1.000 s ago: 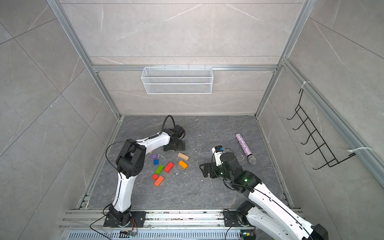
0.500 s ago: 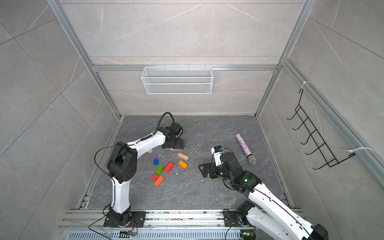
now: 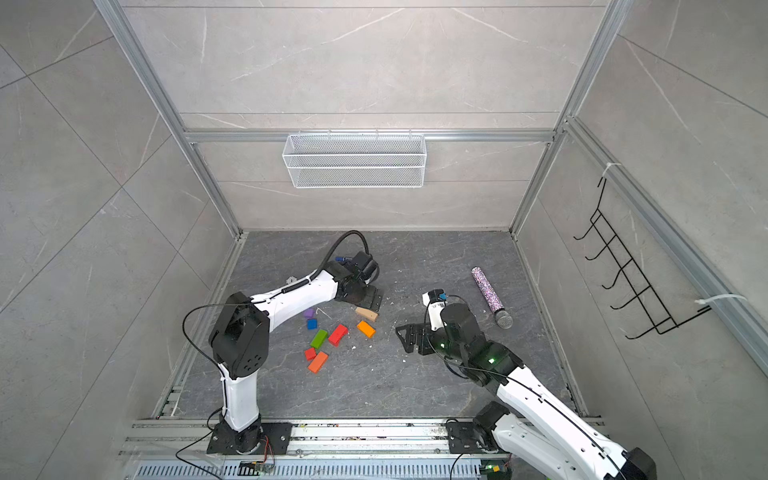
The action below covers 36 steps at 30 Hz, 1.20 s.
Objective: Build the wood block tower
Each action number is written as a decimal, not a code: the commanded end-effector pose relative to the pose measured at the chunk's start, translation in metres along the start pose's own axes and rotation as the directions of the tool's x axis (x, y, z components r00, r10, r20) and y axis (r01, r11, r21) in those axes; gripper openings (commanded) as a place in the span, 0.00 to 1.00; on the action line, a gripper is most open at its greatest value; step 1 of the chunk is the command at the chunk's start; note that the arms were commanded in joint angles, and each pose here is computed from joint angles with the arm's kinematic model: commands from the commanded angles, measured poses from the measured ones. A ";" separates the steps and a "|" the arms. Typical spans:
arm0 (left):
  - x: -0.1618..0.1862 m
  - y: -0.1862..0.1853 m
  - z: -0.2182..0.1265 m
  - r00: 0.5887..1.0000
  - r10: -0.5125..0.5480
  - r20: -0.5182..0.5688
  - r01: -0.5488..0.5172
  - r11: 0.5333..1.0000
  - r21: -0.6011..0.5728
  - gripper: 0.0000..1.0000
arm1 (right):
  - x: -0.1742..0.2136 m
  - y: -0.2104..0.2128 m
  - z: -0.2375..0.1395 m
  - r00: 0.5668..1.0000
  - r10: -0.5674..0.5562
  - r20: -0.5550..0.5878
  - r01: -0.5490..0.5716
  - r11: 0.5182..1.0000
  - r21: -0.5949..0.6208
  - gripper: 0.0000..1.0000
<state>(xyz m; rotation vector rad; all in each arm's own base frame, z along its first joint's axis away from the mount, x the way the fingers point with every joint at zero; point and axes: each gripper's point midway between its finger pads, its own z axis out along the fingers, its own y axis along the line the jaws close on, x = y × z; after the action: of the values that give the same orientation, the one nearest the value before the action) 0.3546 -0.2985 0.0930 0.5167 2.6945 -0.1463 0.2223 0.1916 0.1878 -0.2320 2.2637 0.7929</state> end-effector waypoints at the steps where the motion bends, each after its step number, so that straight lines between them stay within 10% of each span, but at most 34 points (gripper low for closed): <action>1: 0.002 0.001 -0.005 0.998 0.061 -0.004 -0.061 0.998 0.003 0.99 | -0.006 0.007 -0.002 1.000 0.006 0.023 -0.005 1.000 -0.023 0.99; 36: 0.019 -0.007 0.060 0.987 0.138 -0.077 -0.136 0.990 0.021 0.93 | 0.005 -0.001 -0.003 1.000 -0.005 0.000 0.005 1.000 0.000 0.99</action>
<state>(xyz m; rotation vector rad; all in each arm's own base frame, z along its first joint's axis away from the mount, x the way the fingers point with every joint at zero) 0.3468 -0.3024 0.0252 0.7196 2.7602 -0.1023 0.2202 0.1901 0.1897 -0.2254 2.2541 0.8007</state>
